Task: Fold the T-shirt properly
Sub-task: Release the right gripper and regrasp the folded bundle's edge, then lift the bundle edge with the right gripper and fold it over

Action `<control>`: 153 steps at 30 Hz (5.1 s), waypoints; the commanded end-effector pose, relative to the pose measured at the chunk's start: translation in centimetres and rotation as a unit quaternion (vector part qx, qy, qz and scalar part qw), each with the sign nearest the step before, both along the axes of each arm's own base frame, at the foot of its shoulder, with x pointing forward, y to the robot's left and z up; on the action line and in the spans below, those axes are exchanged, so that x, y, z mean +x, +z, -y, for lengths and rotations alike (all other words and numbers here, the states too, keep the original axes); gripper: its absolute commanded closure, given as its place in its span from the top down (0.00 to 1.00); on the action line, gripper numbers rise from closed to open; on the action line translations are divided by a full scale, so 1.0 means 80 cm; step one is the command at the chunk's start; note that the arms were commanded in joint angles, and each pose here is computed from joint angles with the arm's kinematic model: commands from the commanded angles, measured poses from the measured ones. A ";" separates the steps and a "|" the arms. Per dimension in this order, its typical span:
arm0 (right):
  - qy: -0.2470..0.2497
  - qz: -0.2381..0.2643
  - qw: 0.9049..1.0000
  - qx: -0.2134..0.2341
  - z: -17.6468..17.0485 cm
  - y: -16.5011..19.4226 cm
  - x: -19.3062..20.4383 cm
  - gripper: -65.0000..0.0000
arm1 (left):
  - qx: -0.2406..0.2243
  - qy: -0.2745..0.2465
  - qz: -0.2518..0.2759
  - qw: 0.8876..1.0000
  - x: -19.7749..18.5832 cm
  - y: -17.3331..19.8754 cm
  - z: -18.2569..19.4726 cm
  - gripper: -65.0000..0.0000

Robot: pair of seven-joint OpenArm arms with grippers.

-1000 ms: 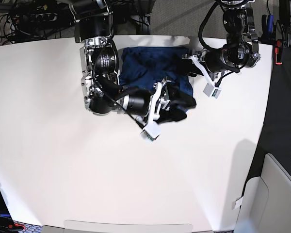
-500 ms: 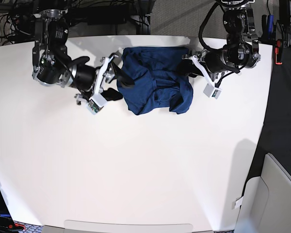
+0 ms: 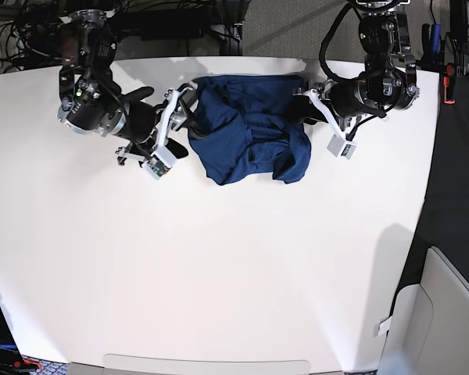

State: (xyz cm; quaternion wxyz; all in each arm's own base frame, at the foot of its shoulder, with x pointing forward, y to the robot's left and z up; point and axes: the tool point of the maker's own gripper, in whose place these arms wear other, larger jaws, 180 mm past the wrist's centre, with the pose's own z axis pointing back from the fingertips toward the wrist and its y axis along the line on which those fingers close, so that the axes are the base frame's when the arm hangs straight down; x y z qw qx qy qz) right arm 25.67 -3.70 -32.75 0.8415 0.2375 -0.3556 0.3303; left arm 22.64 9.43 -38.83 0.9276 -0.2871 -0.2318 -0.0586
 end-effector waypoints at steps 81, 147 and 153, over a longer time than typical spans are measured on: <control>0.011 -0.033 0.991 0.132 -0.051 0.000 0.007 0.10 | -0.006 -0.004 0.008 1.000 -0.001 0.006 0.004 0.32; 0.016 0.053 0.996 0.076 -0.005 0.059 0.101 0.27 | 0.035 -0.028 0.098 0.994 0.006 0.059 0.034 0.40; 0.015 0.052 0.995 0.078 -0.007 0.059 0.102 0.27 | 0.034 -0.037 0.091 0.995 0.003 0.052 0.040 0.27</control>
